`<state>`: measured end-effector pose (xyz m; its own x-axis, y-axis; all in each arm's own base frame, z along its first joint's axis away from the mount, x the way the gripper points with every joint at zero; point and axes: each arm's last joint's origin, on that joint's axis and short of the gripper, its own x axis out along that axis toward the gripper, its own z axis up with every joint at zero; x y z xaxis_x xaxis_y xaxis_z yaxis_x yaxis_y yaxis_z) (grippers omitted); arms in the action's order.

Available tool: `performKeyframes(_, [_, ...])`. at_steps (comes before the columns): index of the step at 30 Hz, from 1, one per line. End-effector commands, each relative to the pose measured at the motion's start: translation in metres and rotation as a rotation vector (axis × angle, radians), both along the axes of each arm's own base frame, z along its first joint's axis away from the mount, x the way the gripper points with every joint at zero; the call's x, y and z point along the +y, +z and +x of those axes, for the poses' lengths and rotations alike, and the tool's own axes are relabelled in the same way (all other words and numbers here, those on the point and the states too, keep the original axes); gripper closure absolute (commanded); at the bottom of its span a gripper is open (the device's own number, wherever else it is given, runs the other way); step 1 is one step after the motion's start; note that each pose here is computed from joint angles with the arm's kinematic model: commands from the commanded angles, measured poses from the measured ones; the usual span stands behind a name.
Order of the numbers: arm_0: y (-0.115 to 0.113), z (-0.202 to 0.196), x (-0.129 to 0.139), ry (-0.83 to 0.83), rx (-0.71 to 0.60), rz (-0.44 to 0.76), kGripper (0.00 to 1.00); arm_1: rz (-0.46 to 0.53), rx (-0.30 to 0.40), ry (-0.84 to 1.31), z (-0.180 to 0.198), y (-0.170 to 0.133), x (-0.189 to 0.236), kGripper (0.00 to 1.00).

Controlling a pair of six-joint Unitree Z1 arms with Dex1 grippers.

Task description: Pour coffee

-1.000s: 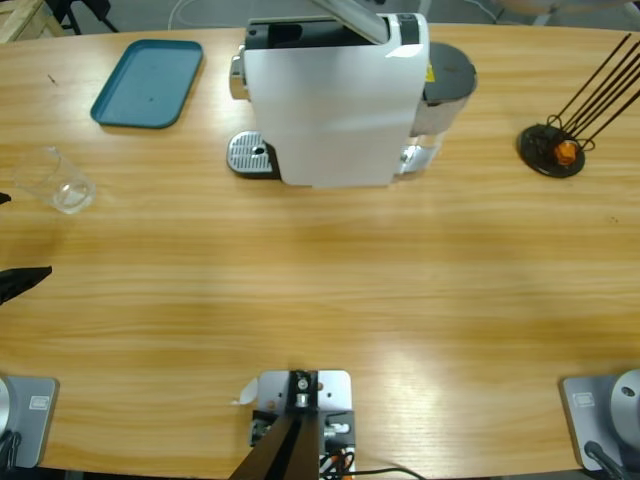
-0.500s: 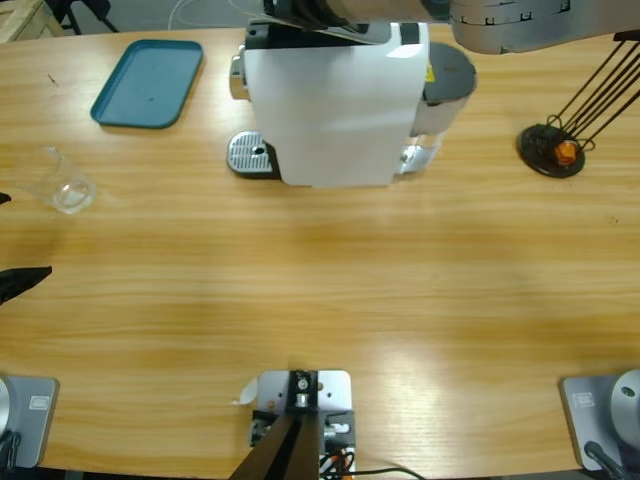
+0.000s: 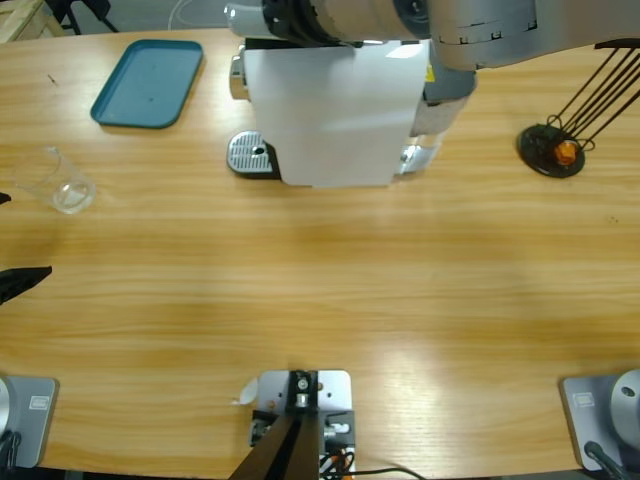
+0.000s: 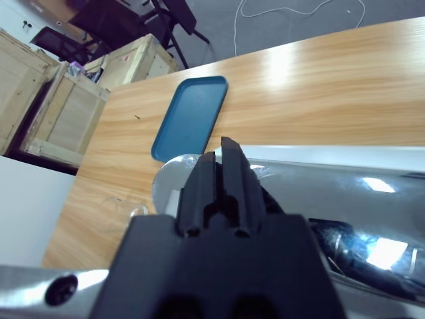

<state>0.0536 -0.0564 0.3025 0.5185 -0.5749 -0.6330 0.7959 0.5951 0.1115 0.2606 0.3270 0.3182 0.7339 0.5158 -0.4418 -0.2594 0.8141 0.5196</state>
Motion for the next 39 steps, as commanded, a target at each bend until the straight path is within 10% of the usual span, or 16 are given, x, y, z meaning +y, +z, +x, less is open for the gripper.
performKeyframes(1, [-0.01, 0.001, 0.001, 0.026, 0.028, 0.038, 0.013, -0.351, 0.264, 0.057, -0.008, -0.131, 0.012, 1.0])
performKeyframes(5, [-0.009, 0.001, 0.001, 0.026, 0.027, 0.036, 0.013, -0.355, 0.247, 0.062, -0.008, -0.127, 0.011, 1.0])
performKeyframes(9, [-0.007, 0.002, 0.003, 0.057, 0.004, 0.04, 0.01, -0.417, 0.056, 0.216, -0.016, -0.075, 0.002, 1.0])
performKeyframes(10, [-0.006, 0.002, 0.004, 0.087, 0.001, 0.03, 0.006, -0.448, 0.012, 0.255, -0.02, -0.059, -0.005, 0.707])
performKeyframes(11, [-0.005, 0.002, 0.005, 0.124, 0.007, 0.003, 0.004, -0.461, -0.052, 0.283, -0.025, -0.039, -0.012, 0.147])
performKeyframes(12, [-0.004, 0.003, 0.005, 0.171, 0.024, -0.042, 0.004, -0.464, -0.12, 0.307, -0.03, -0.018, -0.02, 0.005])
performKeyframes(16, [0.003, 0.009, 0.008, 0.345, -0.02, -0.12, 0.004, -0.398, -0.266, 0.377, -0.056, 0.045, -0.052, 0.0])
performKeyframes(20, [0.004, 0.016, 0.014, 0.503, -0.08, -0.089, 0.004, -0.395, -0.259, 0.437, -0.079, 0.066, -0.079, 0.0])
performKeyframes(28, [-0.015, 0.043, 0.02, 0.858, 0.048, -0.111, 0.004, -0.448, -0.204, 0.502, -0.113, 0.059, -0.121, 0.0])
performKeyframes(39, [-0.07, 0.059, 0.012, 0.895, 0.068, -0.114, 0.077, -0.453, -0.159, 0.496, -0.112, 0.042, -0.119, 0.0])
